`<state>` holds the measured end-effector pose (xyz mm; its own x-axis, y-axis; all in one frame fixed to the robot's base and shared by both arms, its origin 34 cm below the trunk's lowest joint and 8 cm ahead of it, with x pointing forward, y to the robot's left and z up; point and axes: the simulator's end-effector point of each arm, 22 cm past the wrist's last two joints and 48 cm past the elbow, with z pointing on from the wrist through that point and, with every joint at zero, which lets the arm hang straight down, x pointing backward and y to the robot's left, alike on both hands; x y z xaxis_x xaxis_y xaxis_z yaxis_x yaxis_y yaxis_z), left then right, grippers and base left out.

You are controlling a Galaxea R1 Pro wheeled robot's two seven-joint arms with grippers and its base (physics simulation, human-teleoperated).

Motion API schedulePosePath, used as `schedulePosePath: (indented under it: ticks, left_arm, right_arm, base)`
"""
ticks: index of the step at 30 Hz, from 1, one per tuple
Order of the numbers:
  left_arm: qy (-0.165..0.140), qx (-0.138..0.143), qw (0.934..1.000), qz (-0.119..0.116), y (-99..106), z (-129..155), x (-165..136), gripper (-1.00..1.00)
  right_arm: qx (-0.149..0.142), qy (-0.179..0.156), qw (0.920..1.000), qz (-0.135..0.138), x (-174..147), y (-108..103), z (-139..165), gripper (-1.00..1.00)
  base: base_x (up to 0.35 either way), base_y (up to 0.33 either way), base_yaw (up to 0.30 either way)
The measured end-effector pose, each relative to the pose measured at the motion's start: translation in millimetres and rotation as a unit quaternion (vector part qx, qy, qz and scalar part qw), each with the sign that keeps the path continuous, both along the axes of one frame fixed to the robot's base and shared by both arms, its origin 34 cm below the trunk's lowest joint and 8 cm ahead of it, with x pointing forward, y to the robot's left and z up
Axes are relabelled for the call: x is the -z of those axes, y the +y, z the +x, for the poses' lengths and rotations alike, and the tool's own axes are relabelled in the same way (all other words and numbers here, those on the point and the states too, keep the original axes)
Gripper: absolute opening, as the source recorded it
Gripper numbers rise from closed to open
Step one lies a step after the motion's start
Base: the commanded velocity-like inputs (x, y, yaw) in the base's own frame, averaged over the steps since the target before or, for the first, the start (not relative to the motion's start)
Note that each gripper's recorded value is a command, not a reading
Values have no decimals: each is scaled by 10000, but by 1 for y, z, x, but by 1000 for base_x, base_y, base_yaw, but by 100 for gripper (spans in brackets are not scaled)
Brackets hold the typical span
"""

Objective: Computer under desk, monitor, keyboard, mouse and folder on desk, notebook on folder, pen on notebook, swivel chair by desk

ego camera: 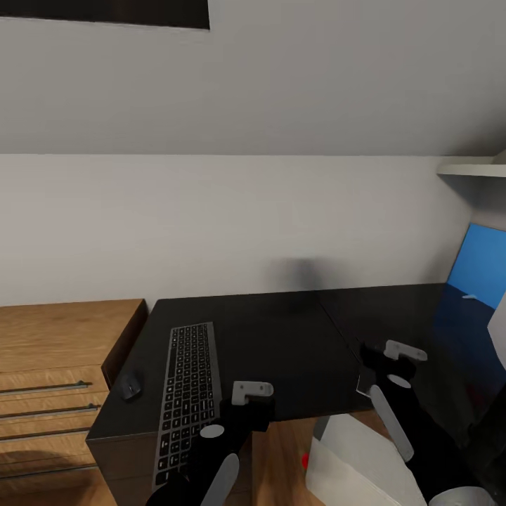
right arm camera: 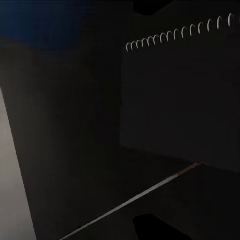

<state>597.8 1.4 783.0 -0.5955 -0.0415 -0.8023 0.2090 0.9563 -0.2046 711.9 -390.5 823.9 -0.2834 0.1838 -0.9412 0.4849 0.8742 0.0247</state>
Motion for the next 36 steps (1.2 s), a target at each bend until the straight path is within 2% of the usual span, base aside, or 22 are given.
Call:
schedulePosePath:
  ticks: [4,10,14,19,25,30,36]
  left_arm:
    - [-2,1,10000,-2,0,0,0,100]
    - [-8,2,10000,-6,0,0,-1,100]
    - [-9,2,10000,-7,0,0,-1,100]
    - [-9,2,10000,-7,0,0,-1,100]
    - [-10,3,10000,-7,0,0,-1,100]
    - [-10,4,10000,-7,0,0,-1,100]
    - [-12,6,10000,-5,0,0,-1,100]
  right_arm:
    - [91,-32,10000,16,2,-30,9,100]
    - [34,51,9999,93,16,-48,27,100]
    - [110,164,9998,96,27,-66,34,100]
    - [101,249,9995,151,34,-71,40,100]
    - [-17,514,9981,326,53,-83,50,100]
    - [23,535,9977,414,58,-92,57,100]
    - [28,534,9977,418,58,-93,57,100]
  base:
    - [0,0,0]
    - [0,0,0]
    - [0,0,0]
    - [0,0,0]
    - [0,0,0]
    - [0,0,0]
    - [32,0,0]
